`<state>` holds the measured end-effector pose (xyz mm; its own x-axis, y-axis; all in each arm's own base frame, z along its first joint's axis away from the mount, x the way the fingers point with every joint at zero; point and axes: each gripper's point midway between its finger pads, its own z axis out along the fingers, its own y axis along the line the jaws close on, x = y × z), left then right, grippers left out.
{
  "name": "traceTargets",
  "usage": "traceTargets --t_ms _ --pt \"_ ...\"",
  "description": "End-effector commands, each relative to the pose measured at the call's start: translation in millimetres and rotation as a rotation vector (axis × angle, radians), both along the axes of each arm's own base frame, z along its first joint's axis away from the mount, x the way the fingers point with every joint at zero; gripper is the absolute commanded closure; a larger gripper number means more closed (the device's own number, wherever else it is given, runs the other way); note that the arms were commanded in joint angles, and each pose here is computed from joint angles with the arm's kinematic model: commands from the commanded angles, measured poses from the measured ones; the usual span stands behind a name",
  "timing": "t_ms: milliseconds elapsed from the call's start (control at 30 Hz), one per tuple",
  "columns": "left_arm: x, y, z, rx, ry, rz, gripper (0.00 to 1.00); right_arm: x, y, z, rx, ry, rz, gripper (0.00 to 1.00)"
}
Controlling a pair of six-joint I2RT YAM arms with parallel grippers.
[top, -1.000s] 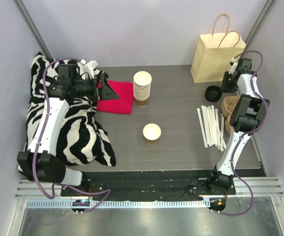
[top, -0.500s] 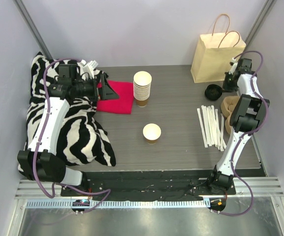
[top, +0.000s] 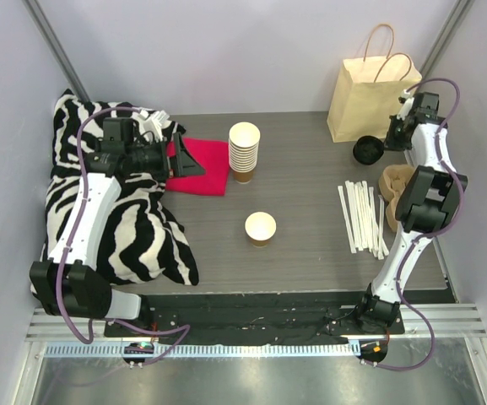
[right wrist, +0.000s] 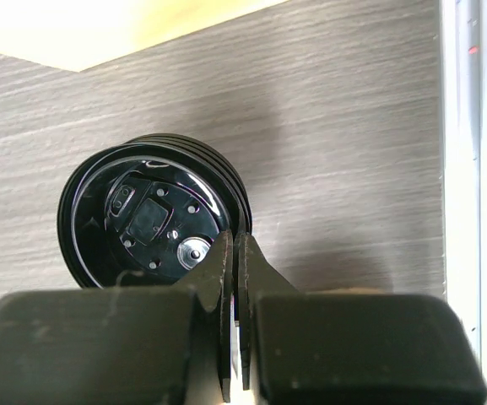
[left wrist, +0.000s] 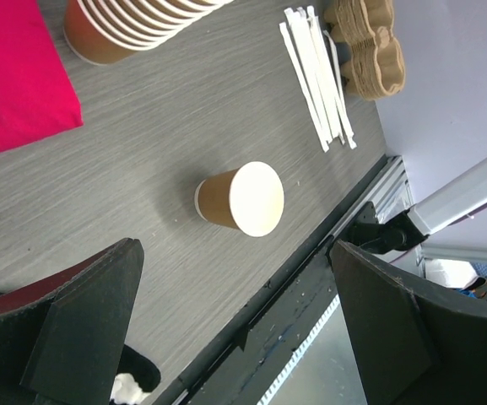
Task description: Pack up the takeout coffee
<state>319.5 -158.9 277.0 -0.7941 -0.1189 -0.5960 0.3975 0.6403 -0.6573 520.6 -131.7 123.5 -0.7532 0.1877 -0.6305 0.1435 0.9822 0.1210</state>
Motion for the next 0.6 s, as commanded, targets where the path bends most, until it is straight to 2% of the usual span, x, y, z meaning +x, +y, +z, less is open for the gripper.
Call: traceTargets --t_ms 0,167,300,333,400,433,567 --pt "4.6 -3.1 32.0 -0.039 -0.137 -0.009 0.00 -9.2 23.2 31.4 0.016 -0.053 0.049 0.99" --pt "8.0 -4.5 36.0 -0.024 -0.197 -0.018 0.01 -18.5 45.5 28.4 0.041 -0.038 0.067 0.99" --pt "6.6 -16.6 42.9 0.071 -0.333 -0.079 0.03 -32.7 65.7 22.3 0.072 -0.006 0.057 0.99" --pt "2.6 -30.2 48.8 0.115 -0.423 -0.147 0.02 -35.8 68.5 25.4 0.064 -0.008 0.057 0.99" --pt "6.5 -40.5 52.3 0.205 -0.518 -0.165 0.01 -41.7 84.0 18.7 0.093 0.016 0.045 0.99" --pt "1.6 -60.2 58.4 0.239 -0.602 -0.234 0.01 -44.3 88.5 19.0 0.097 0.019 0.040 0.99" --pt "7.8 -113.8 67.4 0.320 -0.813 -0.335 0.01 -47.3 108.6 12.0 0.112 0.038 0.025 0.99"
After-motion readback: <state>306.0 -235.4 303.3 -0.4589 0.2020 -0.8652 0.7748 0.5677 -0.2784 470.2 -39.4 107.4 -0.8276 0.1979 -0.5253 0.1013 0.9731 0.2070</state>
